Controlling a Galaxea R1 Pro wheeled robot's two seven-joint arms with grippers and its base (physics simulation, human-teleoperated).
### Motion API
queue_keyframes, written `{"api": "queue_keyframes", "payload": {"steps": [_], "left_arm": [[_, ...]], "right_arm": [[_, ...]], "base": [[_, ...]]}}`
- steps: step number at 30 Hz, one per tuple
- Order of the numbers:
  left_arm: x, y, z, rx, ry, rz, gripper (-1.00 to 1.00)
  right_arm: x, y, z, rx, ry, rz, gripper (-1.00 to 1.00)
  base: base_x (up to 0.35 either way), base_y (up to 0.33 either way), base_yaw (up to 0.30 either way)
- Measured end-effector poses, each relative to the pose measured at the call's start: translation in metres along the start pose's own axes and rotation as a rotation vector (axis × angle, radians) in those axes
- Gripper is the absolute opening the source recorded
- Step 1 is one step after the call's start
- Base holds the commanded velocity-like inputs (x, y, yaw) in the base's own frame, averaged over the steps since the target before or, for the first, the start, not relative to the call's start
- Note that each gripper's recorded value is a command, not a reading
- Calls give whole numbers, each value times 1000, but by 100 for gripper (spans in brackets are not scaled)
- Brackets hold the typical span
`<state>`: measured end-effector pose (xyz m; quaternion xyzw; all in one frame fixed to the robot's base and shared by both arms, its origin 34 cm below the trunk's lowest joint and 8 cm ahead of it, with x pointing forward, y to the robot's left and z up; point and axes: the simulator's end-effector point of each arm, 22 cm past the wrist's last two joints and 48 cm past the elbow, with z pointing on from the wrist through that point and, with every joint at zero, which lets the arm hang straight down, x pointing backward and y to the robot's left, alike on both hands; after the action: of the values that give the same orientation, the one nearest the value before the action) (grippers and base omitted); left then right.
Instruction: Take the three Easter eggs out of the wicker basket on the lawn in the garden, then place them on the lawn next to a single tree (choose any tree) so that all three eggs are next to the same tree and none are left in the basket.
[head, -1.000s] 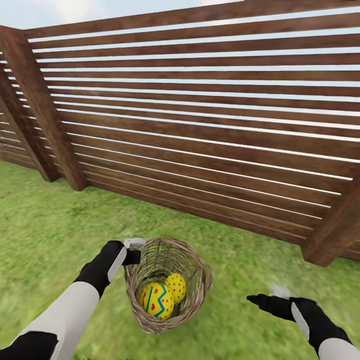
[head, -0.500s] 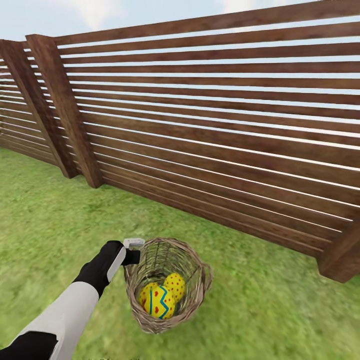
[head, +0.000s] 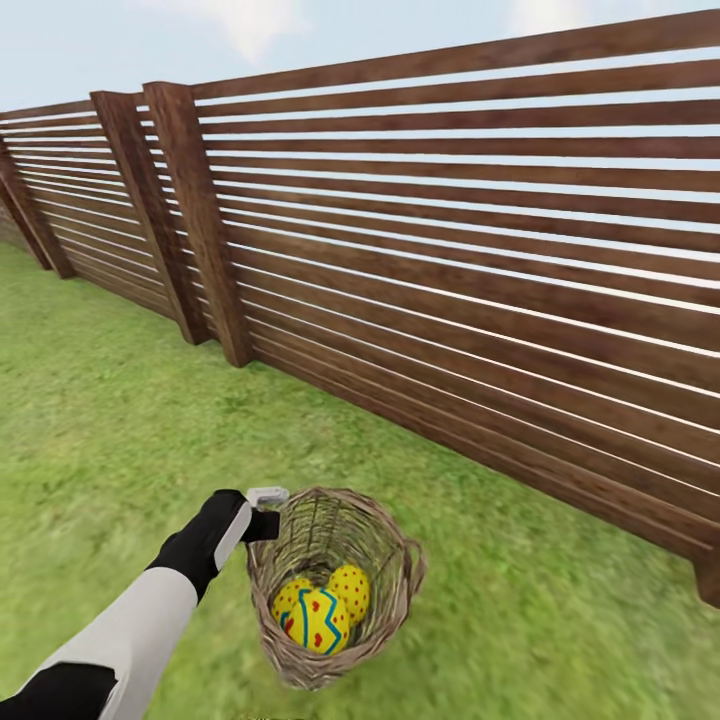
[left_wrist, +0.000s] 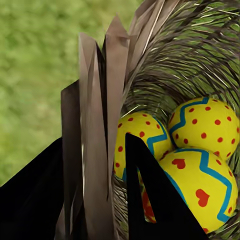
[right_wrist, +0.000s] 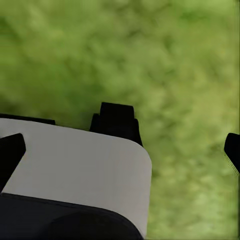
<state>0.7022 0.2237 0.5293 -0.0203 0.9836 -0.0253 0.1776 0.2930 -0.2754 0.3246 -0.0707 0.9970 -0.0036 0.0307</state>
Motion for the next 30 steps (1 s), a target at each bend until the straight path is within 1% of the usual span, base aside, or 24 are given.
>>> {"api": "queue_keyframes", "payload": {"steps": [1, 2, 3, 4, 5, 7, 8, 11, 14, 18, 22, 25, 28, 29, 30], "left_arm": [[-1, 2, -2, -2, 0, -1, -100], [-3, 9, -3, -5, -1, -13, -100], [-4, 16, -5, -18, -1, -8, -100], [-4, 20, -7, -31, 1, 7, -100], [-4, 20, -8, -31, 3, 12, -100], [-7, 13, -11, -1, 2, -16, -100], [-8, 12, -13, 4, 0, -23, -100], [-10, 19, -18, -21, 3, 0, -100], [-12, 16, -23, -7, 4, -15, -100], [-15, 16, -29, -15, 6, -5, -100], [-18, 15, -35, -9, 7, -13, -100], [-20, 16, -40, -14, 9, -7, -100], [-23, 10, -44, 12, 8, -9, -100], [-23, 6, -46, 33, 8, -13, -100], [-24, 3, -48, 48, 7, -25, -100]], "right_arm": [[0, 0, -2, -1, 1, -1, 100], [0, 1, -4, -1, 2, -2, 100], [1, 1, -6, -2, 4, -2, 100], [1, 1, -8, -2, 5, -2, 100], [1, 1, -9, -2, 5, -1, 100], [1, 1, -13, -2, 6, -1, 100], [0, 1, -15, -2, 7, 0, 100], [1, 1, -21, -3, 9, 0, 100], [0, 1, -26, -3, 10, 1, 100], [0, 1, -34, -3, 12, 1, 100], [-1, 0, -41, -3, 14, 0, 100], [-2, 0, -46, -3, 14, 0, 100], [-3, 0, -52, -3, 14, 1, 100], [-3, 0, -54, -3, 15, 1, 100], [-3, 0, -56, -3, 15, 1, 100]], "base": [[0, 0, 294], [0, 0, 294], [0, 0, 294], [0, 0, 294], [0, 0, 294], [0, 0, 294], [0, 0, 294], [0, 0, 294], [0, 0, 294], [0, 0, 294], [0, 0, 294], [0, 0, 294], [0, 0, 294], [0, 0, 294], [0, 0, 294]]}}
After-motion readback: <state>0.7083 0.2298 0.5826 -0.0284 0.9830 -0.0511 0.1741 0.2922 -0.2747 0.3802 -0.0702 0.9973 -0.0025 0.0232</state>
